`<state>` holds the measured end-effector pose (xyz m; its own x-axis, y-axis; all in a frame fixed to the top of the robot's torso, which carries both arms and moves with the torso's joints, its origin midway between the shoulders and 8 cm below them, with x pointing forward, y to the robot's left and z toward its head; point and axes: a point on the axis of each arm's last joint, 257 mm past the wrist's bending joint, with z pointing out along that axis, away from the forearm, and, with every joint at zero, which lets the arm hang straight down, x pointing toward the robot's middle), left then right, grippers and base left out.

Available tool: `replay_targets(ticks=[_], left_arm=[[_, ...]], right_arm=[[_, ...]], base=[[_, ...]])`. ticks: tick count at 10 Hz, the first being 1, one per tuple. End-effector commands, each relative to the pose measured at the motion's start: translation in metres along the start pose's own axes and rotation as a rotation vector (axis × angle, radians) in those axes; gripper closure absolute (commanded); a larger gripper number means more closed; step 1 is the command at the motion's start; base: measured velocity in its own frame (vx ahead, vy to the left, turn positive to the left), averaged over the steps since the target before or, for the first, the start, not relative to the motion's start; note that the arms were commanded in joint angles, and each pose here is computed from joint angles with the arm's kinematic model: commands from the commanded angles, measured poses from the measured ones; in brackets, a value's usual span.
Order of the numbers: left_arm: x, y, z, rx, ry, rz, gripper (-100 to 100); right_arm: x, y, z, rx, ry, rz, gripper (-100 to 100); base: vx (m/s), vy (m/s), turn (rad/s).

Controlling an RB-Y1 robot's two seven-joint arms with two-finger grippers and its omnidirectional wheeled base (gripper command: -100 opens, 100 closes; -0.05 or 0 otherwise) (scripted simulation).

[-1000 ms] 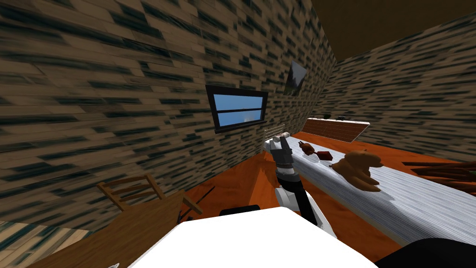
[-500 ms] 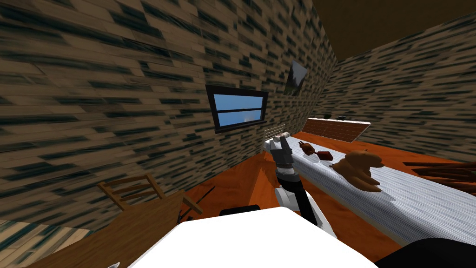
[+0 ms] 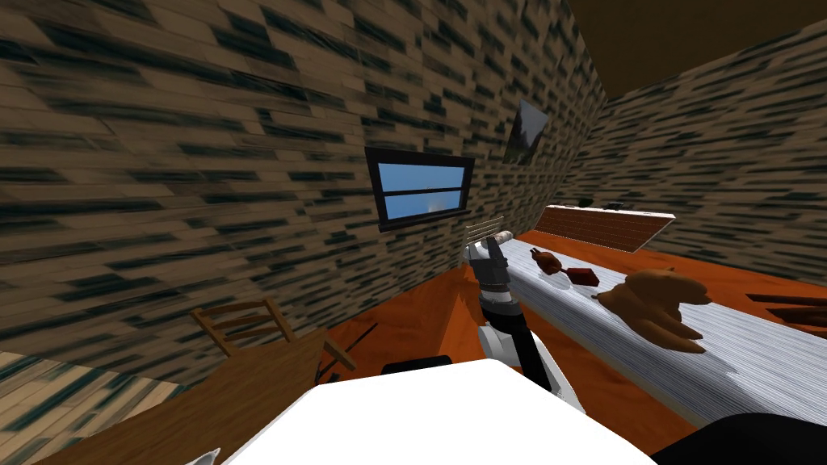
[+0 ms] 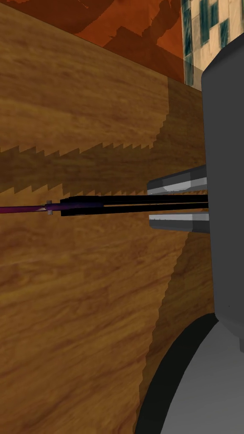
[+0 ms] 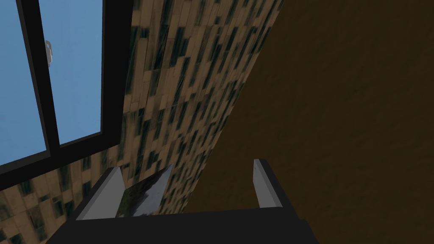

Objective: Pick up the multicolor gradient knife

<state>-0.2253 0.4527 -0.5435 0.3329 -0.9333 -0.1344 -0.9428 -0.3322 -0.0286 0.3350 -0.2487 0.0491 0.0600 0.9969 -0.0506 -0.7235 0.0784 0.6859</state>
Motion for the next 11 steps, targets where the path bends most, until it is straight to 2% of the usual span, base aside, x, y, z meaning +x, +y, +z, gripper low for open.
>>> replay_targets(ticks=[1, 2, 3, 5, 6, 7, 8, 10, 11], left_arm=[[0.003, 0.002, -0.003, 0.003, 0.002, -0.003, 100], [0.003, 0.002, -0.003, 0.003, 0.002, 0.023, 100], [0.006, 0.004, -0.006, 0.005, 0.003, 0.003, 100], [0.006, 0.004, -0.006, 0.005, 0.003, 0.045, 100], [0.009, 0.005, -0.009, 0.007, 0.003, 0.033, 100], [0.009, 0.005, -0.009, 0.007, 0.003, 0.059, 100], [0.011, 0.007, -0.012, 0.009, 0.004, 0.038, 100], [0.011, 0.007, -0.012, 0.009, 0.003, 0.085, 100], [0.014, 0.008, -0.015, 0.011, 0.004, 0.07, 100]], right_arm=[[0.0, 0.0, 0.0, 0.0, 0.0, 0.0, 0], [0.0, 0.0, 0.0, 0.0, 0.0, 0.0, 0], [0.0, 0.0, 0.0, 0.0, 0.0, 0.0, 0], [0.0, 0.0, 0.0, 0.0, 0.0, 0.0, 0], [0.0, 0.0, 0.0, 0.0, 0.0, 0.0, 0], [0.0, 0.0, 0.0, 0.0, 0.0, 0.0, 0], [0.0, 0.0, 0.0, 0.0, 0.0, 0.0, 0], [0.0, 0.0, 0.0, 0.0, 0.0, 0.0, 0], [0.0, 0.0, 0.0, 0.0, 0.0, 0.0, 0]], base=[[0.033, 0.031, 0.155], [0.035, 0.029, 0.078], [0.044, 0.039, 0.126], [0.029, 0.026, 0.026], [0.041, 0.037, 0.127], [0.042, 0.034, 0.089], [0.05, 0.035, 0.112], [0.033, 0.02, 0.045], [0.041, 0.035, 0.108]])
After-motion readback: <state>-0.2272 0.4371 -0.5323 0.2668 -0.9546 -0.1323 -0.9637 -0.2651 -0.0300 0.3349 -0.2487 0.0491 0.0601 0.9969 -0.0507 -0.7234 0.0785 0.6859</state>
